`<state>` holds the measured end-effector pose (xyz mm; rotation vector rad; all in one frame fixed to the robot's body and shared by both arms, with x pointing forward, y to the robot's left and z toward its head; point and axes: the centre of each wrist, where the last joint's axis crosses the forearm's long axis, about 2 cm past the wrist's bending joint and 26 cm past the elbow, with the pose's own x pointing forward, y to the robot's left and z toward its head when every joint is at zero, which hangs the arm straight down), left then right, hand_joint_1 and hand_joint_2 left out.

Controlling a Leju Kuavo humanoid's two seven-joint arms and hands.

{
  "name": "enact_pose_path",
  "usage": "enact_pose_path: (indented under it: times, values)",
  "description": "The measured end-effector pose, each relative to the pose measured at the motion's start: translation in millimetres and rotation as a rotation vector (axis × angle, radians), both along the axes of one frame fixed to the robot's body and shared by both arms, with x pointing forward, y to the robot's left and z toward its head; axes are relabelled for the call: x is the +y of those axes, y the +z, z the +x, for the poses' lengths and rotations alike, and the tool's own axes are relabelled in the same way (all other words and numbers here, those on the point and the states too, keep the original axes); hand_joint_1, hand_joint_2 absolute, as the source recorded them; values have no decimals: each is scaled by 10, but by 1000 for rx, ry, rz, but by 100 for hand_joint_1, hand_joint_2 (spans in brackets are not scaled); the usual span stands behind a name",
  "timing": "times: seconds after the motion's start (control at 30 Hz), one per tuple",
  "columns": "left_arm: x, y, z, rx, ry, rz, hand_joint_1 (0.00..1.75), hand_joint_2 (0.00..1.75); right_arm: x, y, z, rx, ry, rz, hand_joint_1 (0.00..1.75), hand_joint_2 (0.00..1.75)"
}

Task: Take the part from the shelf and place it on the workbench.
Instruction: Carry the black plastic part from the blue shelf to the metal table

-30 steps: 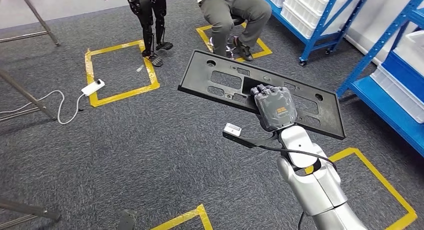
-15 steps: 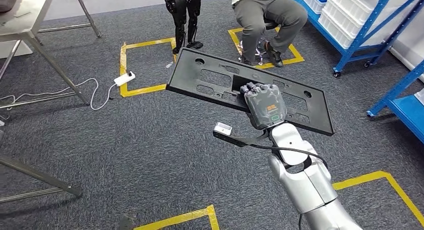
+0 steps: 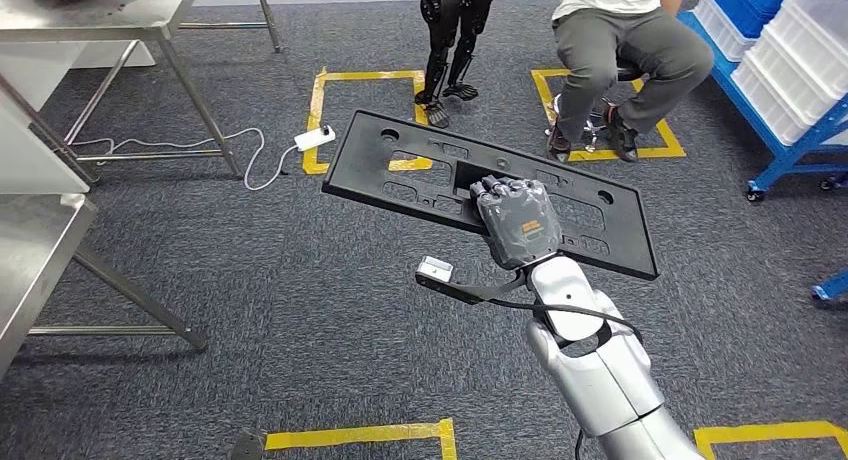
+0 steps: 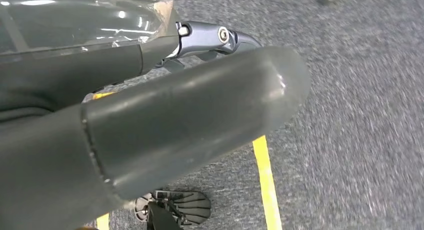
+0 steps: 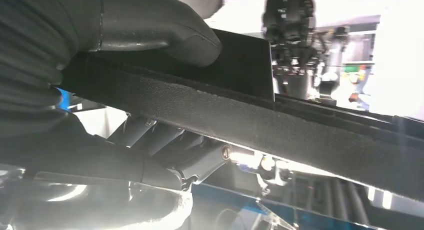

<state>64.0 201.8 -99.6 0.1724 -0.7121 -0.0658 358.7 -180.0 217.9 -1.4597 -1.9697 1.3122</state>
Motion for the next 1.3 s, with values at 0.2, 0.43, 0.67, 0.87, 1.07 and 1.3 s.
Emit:
enact_pose_path:
  times: [0.2, 0.43, 0.67, 0.87, 1.07, 1.3]
  values:
    - [3, -4, -23, 5, 3, 2, 0, 0, 28, -8, -3, 2, 6, -1, 173, 175]
    - [-3, -4, -24, 5, 1, -7, 0, 0, 51, -18, -5, -1, 10, -4, 173, 175]
    - [14, -2, 7, -2, -11, -10, 0, 0, 25, -32, -4, -10, 4, -4, 173, 175]
    - [10, 3, 38, -6, -15, -15, 0, 0, -16, -58, -8, -11, -2, -10, 173, 175]
    - [9, 4, 46, -4, -14, -15, 0, 0, -57, -113, -25, 0, -8, -20, 173, 175]
    - [19, -3, 7, 1, -14, -13, 0, 0, -8, -63, -10, -14, 1, -19, 173, 175]
